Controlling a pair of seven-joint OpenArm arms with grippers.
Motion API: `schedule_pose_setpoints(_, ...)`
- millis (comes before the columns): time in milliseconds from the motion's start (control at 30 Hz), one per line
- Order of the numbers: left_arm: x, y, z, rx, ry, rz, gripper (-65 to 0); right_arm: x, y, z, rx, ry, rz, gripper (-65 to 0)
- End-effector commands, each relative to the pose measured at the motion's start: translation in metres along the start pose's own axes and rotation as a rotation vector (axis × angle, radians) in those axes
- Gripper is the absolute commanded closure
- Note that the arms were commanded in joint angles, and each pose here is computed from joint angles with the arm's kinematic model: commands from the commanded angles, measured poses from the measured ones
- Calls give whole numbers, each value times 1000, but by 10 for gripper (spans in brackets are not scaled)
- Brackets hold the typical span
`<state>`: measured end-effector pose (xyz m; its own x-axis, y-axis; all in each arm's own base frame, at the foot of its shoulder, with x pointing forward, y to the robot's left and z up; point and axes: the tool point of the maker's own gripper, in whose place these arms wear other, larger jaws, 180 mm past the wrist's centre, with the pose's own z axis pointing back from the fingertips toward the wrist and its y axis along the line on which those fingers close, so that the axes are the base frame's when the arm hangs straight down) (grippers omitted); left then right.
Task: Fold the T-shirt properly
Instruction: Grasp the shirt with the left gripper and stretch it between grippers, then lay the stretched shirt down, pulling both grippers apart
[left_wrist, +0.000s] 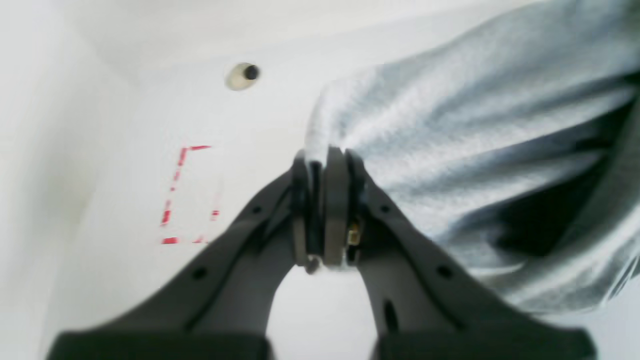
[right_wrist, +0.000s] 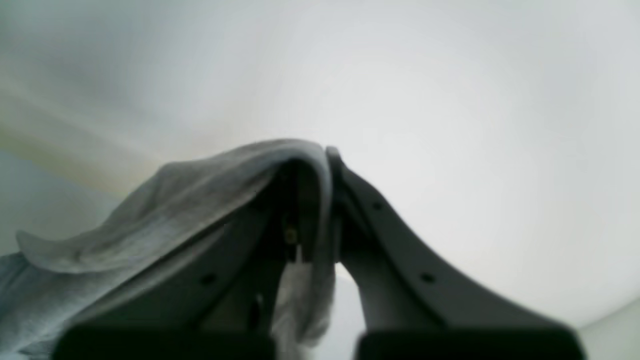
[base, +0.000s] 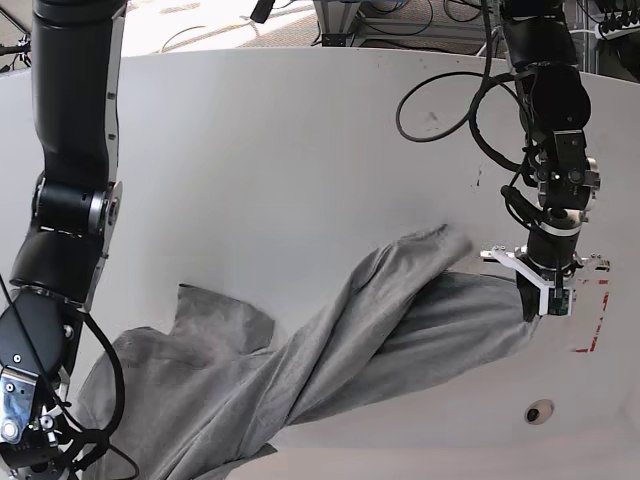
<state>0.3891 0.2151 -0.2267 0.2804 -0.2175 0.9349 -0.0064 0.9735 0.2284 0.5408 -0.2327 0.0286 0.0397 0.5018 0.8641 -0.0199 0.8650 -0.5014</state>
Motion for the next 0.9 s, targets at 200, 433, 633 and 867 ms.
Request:
schedule_pose_setpoints(200, 62, 54, 5, 84, -158, -72, 0, 12, -39, 10, -80, -33, 17, 0)
schedule_pose_setpoints(433, 70, 83, 14, 145, -116, -106, 0, -47, -27, 23, -76, 43, 6, 0)
schedule_pose_setpoints(633, 56, 95, 27, 185, -47, -109, 0, -105, -3, 48, -59, 113, -2, 0)
schedule_pose_setpoints(867, 5, 116, 45, 202, 126, -141, 0, -169, 33, 83, -32, 205, -62, 0)
